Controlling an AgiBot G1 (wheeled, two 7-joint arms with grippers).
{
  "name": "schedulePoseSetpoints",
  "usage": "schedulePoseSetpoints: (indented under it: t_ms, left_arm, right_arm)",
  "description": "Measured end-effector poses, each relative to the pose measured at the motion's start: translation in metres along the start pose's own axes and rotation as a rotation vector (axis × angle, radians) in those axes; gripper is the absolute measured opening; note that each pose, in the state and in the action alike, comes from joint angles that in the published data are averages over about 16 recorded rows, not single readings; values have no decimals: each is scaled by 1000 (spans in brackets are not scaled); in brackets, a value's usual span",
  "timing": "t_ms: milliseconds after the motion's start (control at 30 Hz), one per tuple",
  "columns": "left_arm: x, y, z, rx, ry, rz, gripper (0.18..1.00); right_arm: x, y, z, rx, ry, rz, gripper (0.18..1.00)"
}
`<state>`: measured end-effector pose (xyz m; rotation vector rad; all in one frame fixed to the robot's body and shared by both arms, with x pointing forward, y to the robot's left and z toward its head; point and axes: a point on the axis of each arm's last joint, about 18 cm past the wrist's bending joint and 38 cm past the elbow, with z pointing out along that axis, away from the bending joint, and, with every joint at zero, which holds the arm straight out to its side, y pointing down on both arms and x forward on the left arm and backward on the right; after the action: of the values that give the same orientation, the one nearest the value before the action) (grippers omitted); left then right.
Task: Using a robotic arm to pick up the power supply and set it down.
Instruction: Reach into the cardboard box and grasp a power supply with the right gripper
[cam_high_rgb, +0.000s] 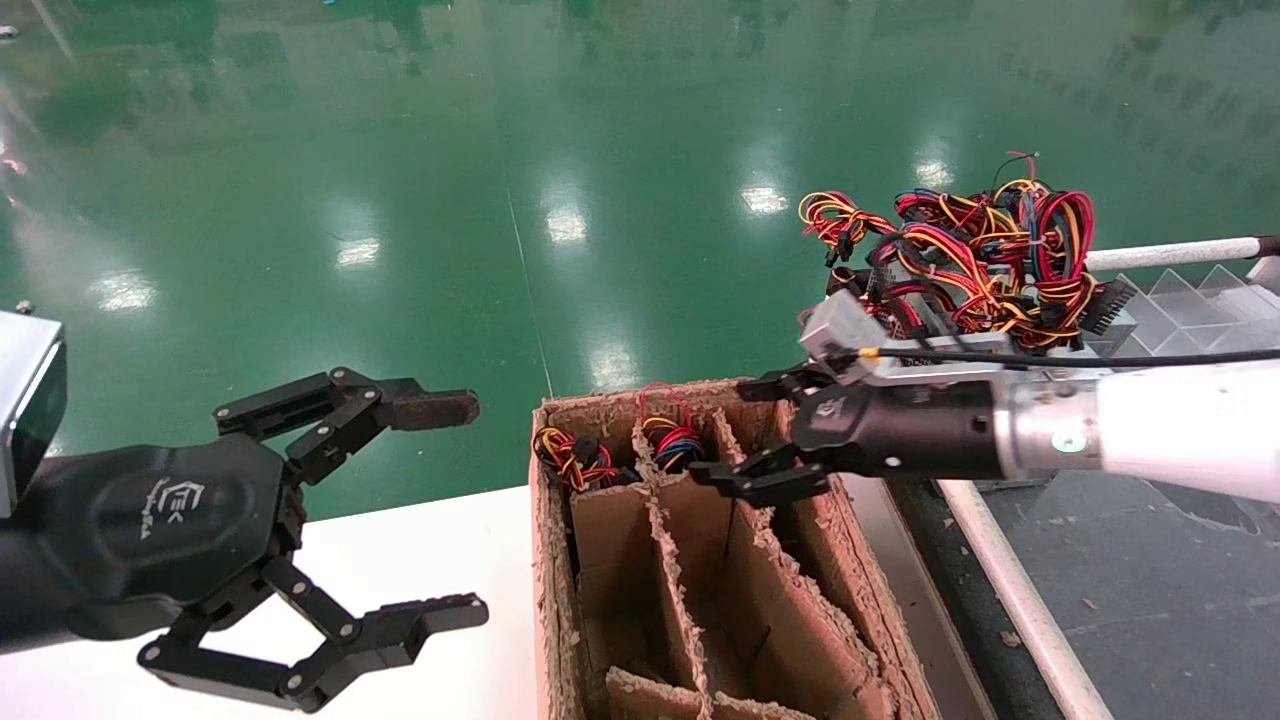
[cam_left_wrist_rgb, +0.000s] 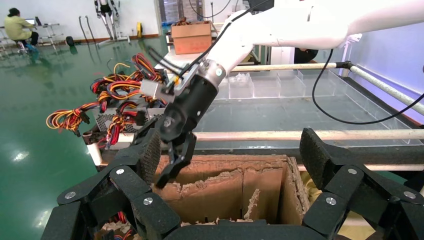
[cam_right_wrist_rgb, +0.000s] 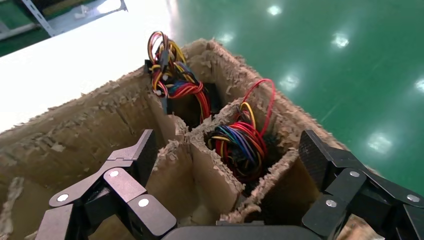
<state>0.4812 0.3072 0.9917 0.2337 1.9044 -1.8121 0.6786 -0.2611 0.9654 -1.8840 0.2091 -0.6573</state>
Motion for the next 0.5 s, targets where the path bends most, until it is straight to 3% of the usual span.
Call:
schedulePoseSetpoints:
  t_ms: [500]
  left_arm:
    - [0, 0, 0, 0, 0, 0, 1001]
  right_arm:
    - [15, 5, 39, -32, 83, 26, 999]
